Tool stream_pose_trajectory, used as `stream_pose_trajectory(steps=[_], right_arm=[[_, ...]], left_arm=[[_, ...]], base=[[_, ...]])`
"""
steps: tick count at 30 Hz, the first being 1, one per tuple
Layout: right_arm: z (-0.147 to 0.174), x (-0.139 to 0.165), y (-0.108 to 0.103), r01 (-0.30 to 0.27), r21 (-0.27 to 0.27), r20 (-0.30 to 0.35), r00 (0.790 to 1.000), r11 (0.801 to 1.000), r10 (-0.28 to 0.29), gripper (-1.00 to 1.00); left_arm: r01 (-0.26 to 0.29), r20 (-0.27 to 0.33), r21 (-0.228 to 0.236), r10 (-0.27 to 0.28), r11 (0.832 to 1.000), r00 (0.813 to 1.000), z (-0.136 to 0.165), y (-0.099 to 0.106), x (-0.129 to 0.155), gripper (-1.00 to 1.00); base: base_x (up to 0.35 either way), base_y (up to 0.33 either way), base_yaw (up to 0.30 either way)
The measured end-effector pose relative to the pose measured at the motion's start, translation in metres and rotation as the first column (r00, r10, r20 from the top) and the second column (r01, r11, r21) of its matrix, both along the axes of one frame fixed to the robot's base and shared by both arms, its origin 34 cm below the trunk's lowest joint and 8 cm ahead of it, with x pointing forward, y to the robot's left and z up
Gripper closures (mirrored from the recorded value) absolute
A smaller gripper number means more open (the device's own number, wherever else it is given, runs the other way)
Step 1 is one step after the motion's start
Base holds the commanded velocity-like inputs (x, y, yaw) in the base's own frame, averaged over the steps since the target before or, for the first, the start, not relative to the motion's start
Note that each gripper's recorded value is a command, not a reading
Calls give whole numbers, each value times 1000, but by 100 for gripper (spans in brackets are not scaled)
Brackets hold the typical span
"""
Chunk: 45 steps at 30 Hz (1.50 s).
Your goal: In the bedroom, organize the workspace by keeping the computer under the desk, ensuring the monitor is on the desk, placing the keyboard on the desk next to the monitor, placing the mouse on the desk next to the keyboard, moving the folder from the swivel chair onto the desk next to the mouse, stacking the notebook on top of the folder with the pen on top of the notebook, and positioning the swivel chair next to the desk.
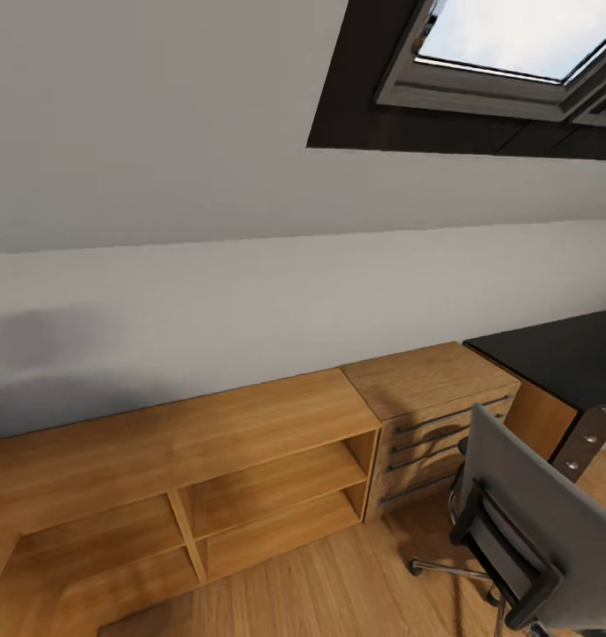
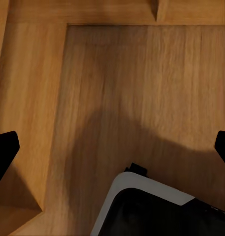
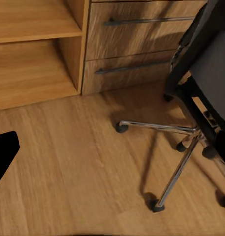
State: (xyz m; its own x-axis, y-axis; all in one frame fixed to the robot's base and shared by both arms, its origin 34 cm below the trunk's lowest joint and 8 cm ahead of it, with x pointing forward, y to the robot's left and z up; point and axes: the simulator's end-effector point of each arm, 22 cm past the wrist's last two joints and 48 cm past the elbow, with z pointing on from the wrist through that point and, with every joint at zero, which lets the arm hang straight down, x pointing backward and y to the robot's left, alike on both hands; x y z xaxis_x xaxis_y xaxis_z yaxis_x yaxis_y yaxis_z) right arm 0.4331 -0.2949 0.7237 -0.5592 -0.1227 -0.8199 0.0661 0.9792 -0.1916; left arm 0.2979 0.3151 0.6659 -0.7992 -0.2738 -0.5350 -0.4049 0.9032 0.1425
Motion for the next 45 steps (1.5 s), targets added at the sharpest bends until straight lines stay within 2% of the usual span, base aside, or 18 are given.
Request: stream_pose_trajectory(steps=[7,21,35,45], right_arm=[[0,0,-1,5,1,0,1000,1000,-5,-100],[0,0,-1,5,1,0,1000,1000,-5,-100],[0,0,-1,5,1,0,1000,1000,-5,-100],[0,0,-1,5,1,0,1000,1000,-5,-100]], left_arm=[[0,0,0,0,1000,1000,0,0,0,-100],[1,0,-4,-1,1000,1000,0,-3,0,-100],[1,-1,-4,-1,1000,1000,0,-3,0,-100],[0,0,-3,0,1000,1000,0,-3,0,-100]], base=[[61,27,-278],[244,111,-294],[20,14,-296],[0,234,-296]])
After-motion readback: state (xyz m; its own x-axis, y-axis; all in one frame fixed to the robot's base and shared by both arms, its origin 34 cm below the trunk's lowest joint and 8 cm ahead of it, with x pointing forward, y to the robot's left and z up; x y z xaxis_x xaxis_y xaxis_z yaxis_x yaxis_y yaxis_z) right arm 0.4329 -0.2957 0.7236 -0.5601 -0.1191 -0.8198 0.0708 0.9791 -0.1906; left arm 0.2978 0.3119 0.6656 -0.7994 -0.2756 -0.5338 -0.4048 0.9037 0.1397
